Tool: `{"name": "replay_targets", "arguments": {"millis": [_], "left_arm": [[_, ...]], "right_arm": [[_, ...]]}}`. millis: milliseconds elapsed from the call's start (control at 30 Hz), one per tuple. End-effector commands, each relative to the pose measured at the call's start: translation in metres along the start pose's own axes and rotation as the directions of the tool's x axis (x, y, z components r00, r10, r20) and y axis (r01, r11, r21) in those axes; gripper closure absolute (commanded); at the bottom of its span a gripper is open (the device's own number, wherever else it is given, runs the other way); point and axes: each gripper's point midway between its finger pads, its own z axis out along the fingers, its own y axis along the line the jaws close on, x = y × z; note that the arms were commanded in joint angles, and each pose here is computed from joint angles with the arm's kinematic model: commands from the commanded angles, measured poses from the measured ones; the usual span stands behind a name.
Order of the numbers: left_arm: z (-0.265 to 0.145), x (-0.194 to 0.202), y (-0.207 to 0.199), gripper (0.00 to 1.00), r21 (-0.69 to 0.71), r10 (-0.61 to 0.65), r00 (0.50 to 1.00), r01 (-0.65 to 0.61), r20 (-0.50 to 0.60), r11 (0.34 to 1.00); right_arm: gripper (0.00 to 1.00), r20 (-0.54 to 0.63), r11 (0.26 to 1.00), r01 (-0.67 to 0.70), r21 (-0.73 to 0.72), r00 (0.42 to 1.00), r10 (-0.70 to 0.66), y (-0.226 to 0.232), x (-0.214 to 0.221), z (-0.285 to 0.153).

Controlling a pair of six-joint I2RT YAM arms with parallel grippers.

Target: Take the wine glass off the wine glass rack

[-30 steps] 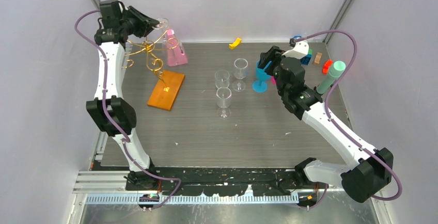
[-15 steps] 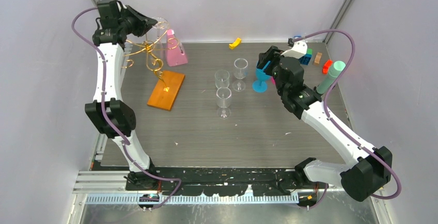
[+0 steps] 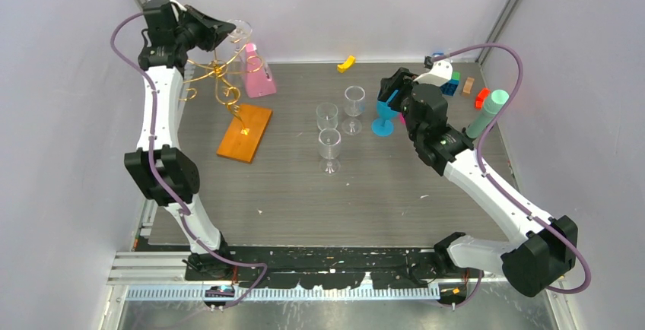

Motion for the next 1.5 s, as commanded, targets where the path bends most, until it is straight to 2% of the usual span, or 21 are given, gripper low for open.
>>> {"name": "replay_targets", "arguments": {"millis": [0, 267, 433, 767, 1033, 1133, 1233, 1467], "left_arm": [[-0.016, -0.008, -0.054, 1.00, 0.212, 0.011, 1.000, -0.012, 0.006, 0.977], [-0.024, 0.003, -0.071, 1.00, 0.293, -0.034, 0.997, 0.054, -0.071, 0.954], [-0.038, 0.008, -0.069, 1.00, 0.242, -0.011, 0.997, 0.029, -0.077, 0.970], [-0.060, -0.008, -0.062, 1.00, 0.192, -0.006, 1.000, 0.008, -0.009, 0.981], [-0.061, -0.034, -0.047, 1.00, 0.138, 0.006, 0.996, -0.018, 0.084, 0.990], [-0.054, -0.047, -0.053, 1.00, 0.186, 0.017, 0.992, -0.040, 0.125, 0.982], [-0.050, -0.057, -0.071, 1.00, 0.298, 0.010, 0.988, -0.056, 0.156, 0.953], [-0.047, -0.053, -0.110, 1.00, 0.487, 0.020, 0.992, -0.080, 0.127, 0.869]], "right_arm": [[0.34, 0.077, 0.998, -0.050, -0.030, 0.996, 0.053, 0.008, -0.031, -0.008], [0.35, 0.078, 0.998, -0.052, -0.027, 0.995, 0.054, 0.007, -0.031, -0.009], [0.34, 0.081, 0.998, -0.052, -0.026, 0.995, 0.054, 0.007, -0.031, -0.009], [0.34, 0.072, 0.998, -0.053, -0.032, 0.996, 0.055, 0.009, -0.027, -0.006], [0.34, 0.072, 0.998, -0.050, -0.028, 0.996, 0.052, 0.008, -0.027, -0.007], [0.34, 0.071, 0.998, -0.047, -0.033, 0.996, 0.049, 0.008, -0.028, -0.007], [0.34, 0.071, 0.998, -0.046, -0.034, 0.996, 0.048, 0.008, -0.028, -0.008], [0.34, 0.071, 0.999, -0.043, -0.030, 0.996, 0.045, 0.007, -0.029, -0.009]]}}
